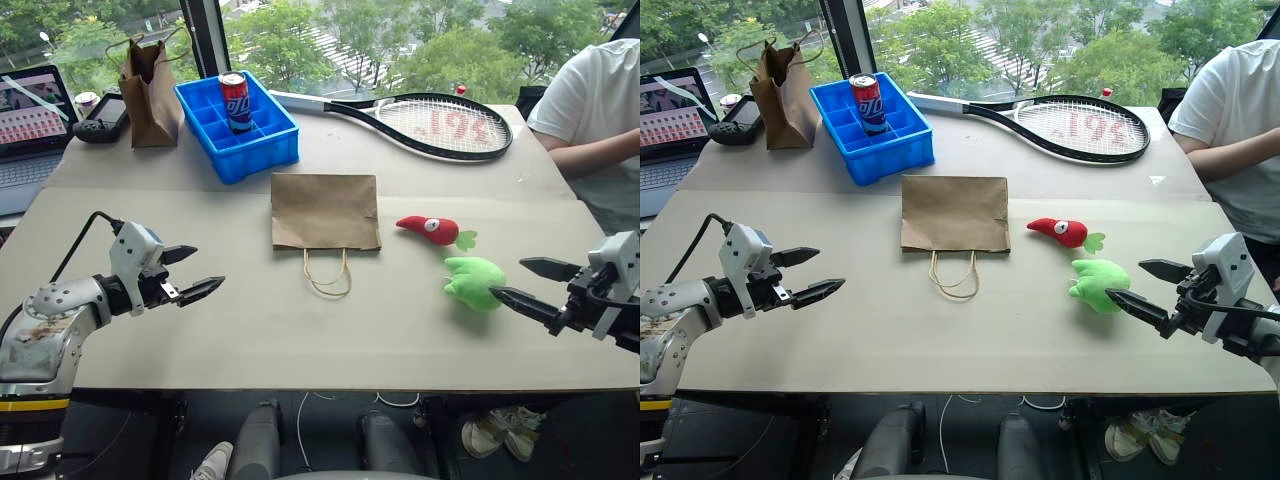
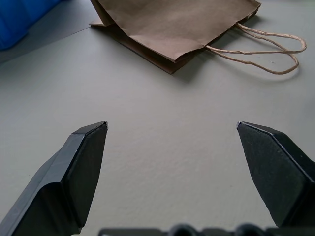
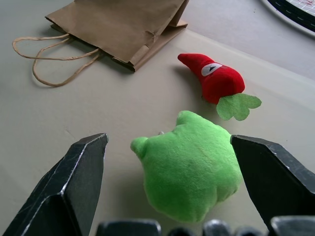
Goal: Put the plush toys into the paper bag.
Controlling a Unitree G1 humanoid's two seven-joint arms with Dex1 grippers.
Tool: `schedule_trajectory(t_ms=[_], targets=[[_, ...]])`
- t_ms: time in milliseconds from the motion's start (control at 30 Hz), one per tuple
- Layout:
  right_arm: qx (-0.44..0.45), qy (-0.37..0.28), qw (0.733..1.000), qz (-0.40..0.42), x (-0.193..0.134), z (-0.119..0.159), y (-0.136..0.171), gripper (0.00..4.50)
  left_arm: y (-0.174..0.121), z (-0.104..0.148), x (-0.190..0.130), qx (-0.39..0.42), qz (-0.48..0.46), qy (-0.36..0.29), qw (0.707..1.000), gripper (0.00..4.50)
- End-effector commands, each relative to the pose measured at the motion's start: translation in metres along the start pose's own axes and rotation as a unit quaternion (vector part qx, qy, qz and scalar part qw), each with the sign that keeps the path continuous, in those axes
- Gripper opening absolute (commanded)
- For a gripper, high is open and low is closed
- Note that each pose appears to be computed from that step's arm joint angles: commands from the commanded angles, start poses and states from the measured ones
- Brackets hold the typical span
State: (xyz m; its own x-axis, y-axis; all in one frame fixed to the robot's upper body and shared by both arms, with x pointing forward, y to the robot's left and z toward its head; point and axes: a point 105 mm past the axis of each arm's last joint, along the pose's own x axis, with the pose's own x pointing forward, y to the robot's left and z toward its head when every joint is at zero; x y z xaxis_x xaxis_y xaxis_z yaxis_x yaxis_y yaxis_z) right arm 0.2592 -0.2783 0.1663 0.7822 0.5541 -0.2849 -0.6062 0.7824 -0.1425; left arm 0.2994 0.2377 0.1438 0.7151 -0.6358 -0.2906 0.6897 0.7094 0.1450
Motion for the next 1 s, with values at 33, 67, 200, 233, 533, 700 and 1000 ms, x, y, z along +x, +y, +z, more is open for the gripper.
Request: schedule_trajectory(t_ms=[33, 67, 200, 233, 533, 700, 1000], targets=[[-0.037, -0.037, 0.999, 0.014, -0.002, 0.034, 0.005, 4.44, -0.004, 0.024, -0.002, 0.007, -0.04, -0.032, 0.999, 4.5], [-0.044, -0.042, 0.997, 0.044, 0.001, 0.047, 0.016, 4.44, -0.01, 0.037, -0.002, 0.012, -0.076, -0.048, 0.996, 4.5], [-0.059, -0.01, 0.988, 0.139, 0.01, 0.064, 0.052, 4.44, -0.025, 0.045, 0.005, 0.079, -0.163, -0.02, 0.983, 4.5], [-0.058, -0.003, 0.987, 0.15, 0.011, 0.065, 0.057, 4.44, -0.025, 0.042, 0.007, 0.094, -0.169, -0.009, 0.981, 4.5], [-0.093, 0.015, 0.97, 0.224, 0.03, 0.076, 0.101, 4.44, -0.031, 0.055, 0.074, 0.259, -0.242, 0.002, 0.935, 4.5], [-0.084, 0.013, 0.968, 0.236, 0.035, 0.071, 0.119, 4.44, -0.048, 0.06, 0.107, 0.295, -0.287, -0.019, 0.911, 4.5], [-0.066, -0.008, 0.979, 0.191, 0.033, 0.067, 0.13, 4.48, -0.063, 0.056, 0.139, 0.323, -0.328, -0.026, 0.887, 4.24]])
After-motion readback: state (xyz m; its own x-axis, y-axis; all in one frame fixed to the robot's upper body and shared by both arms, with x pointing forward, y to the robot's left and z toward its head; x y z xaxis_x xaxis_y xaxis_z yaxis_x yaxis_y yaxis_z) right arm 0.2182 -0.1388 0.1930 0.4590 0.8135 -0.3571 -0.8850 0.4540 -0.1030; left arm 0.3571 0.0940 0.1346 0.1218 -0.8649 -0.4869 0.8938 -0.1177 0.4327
